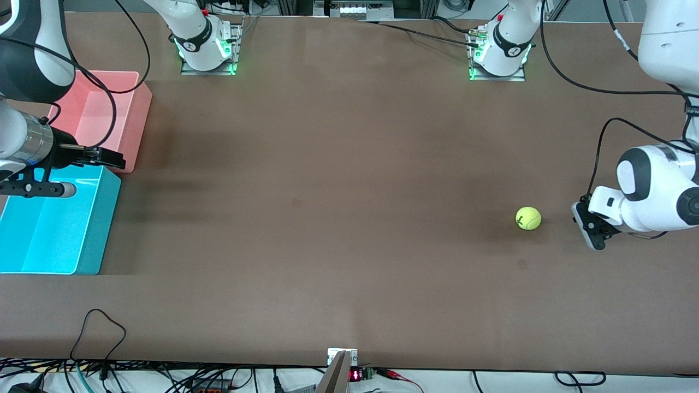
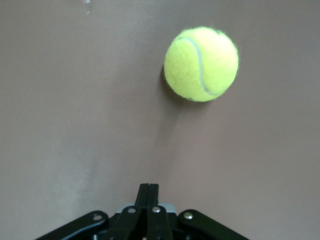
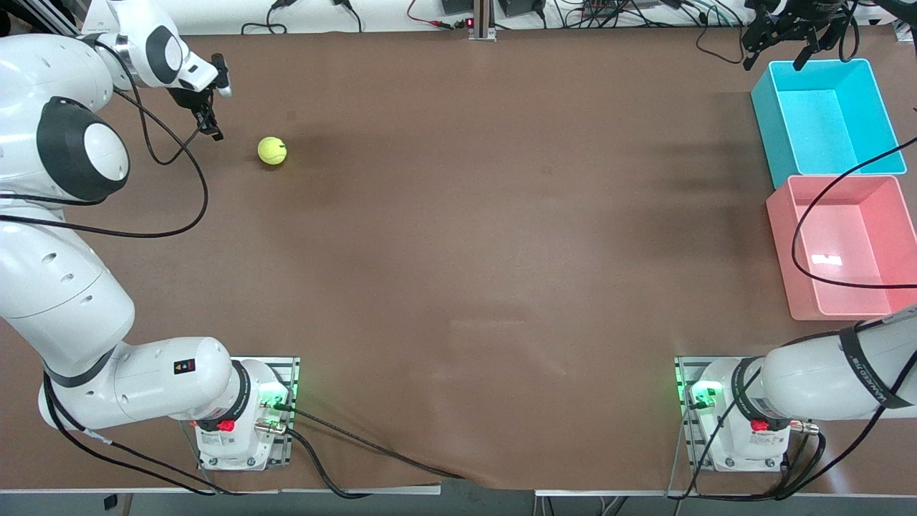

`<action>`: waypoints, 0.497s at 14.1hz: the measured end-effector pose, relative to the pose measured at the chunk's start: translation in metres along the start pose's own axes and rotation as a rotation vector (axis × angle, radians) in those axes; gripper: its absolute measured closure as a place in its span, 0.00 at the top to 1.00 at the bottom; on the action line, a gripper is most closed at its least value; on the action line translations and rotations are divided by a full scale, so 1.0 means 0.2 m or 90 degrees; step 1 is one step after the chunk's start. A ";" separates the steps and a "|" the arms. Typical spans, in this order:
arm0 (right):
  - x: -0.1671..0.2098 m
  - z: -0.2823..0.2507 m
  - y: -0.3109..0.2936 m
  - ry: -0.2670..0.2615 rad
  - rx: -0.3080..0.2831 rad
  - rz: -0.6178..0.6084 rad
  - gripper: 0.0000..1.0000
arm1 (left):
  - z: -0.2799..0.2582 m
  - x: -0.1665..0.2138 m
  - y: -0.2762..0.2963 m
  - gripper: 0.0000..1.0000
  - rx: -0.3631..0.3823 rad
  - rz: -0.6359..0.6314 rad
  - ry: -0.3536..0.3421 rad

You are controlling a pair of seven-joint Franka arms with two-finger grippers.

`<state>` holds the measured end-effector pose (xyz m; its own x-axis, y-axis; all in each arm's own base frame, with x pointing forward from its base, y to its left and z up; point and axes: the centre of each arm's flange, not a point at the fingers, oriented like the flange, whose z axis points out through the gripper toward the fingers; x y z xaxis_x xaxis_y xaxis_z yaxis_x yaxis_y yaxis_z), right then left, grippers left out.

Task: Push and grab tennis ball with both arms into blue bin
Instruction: 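Lower the left gripper beside the tennis ball while the right gripper rises, then push the tennis ball with the left gripper toward the right gripper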

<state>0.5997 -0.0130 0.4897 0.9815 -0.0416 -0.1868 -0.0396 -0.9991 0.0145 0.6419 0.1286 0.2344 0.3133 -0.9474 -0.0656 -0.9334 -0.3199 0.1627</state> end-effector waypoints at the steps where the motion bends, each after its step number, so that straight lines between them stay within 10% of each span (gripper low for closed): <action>1: 0.01 0.01 0.00 -0.003 0.000 0.000 1.00 | 0.03 0.01 0.00 0.01 -0.001 0.026 0.000; 7: 0.01 0.06 0.01 -0.022 -0.001 0.002 1.00 | 0.15 -0.01 -0.02 0.01 -0.001 0.116 0.001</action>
<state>0.5995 -0.0147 0.4774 0.9742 -0.0448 -0.2213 -0.0423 -0.9990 0.0160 0.6399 0.1314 0.2047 0.1396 -0.9897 -0.0333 -0.9745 -0.1432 0.1726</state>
